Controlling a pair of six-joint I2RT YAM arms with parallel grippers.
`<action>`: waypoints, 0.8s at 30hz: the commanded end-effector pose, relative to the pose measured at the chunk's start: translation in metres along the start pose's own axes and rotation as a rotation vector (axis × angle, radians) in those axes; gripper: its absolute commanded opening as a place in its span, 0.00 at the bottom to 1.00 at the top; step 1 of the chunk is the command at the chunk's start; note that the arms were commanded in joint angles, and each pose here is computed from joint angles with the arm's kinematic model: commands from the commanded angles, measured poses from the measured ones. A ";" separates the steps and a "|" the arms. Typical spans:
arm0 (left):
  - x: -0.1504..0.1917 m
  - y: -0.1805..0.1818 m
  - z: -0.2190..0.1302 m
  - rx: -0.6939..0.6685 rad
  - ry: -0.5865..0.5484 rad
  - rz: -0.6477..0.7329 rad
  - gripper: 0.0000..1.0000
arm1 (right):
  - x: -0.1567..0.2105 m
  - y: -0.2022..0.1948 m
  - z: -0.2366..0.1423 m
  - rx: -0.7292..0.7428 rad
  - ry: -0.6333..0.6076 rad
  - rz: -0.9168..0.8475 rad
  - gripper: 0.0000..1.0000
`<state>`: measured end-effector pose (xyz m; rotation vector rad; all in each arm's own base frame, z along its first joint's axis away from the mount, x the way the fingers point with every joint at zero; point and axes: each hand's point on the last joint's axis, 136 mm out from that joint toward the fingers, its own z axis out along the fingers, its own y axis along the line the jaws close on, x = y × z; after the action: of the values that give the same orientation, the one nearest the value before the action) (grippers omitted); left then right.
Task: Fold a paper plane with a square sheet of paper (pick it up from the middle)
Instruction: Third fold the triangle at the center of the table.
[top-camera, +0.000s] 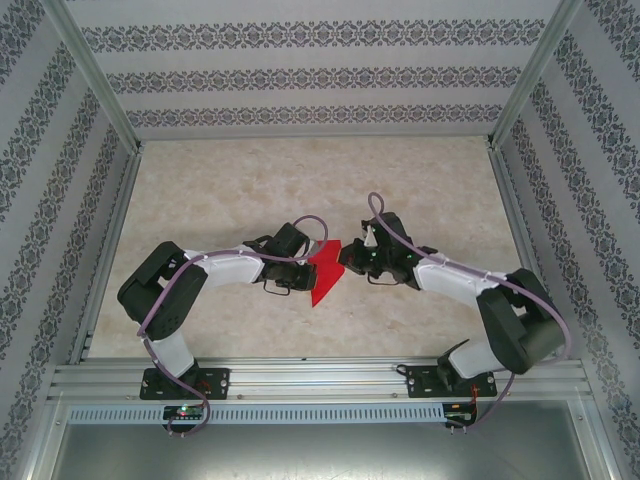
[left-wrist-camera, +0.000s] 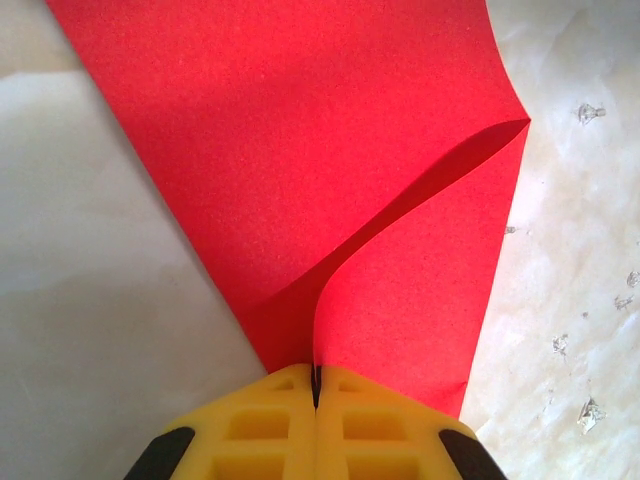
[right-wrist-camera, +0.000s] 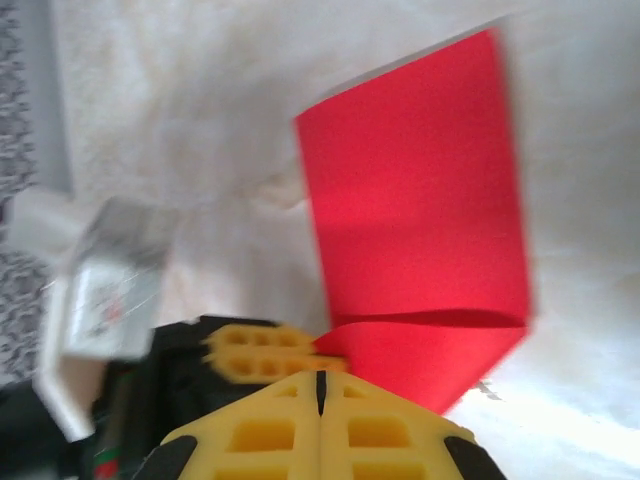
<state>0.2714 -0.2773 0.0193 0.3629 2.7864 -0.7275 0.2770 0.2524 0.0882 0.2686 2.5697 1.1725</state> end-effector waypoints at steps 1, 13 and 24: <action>0.017 0.022 0.007 -0.089 0.069 -0.039 0.02 | 0.028 -0.006 0.010 -0.028 0.024 0.043 0.00; 0.017 0.023 0.011 -0.086 0.075 -0.061 0.02 | 0.065 -0.003 0.049 -0.087 0.123 0.080 0.00; 0.020 0.028 0.015 -0.109 0.088 -0.065 0.02 | 0.081 -0.049 0.068 0.003 0.160 0.117 0.00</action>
<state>0.2758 -0.2791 0.0184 0.3375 2.7946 -0.7189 0.2312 0.2983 0.0156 0.3236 2.6823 1.3197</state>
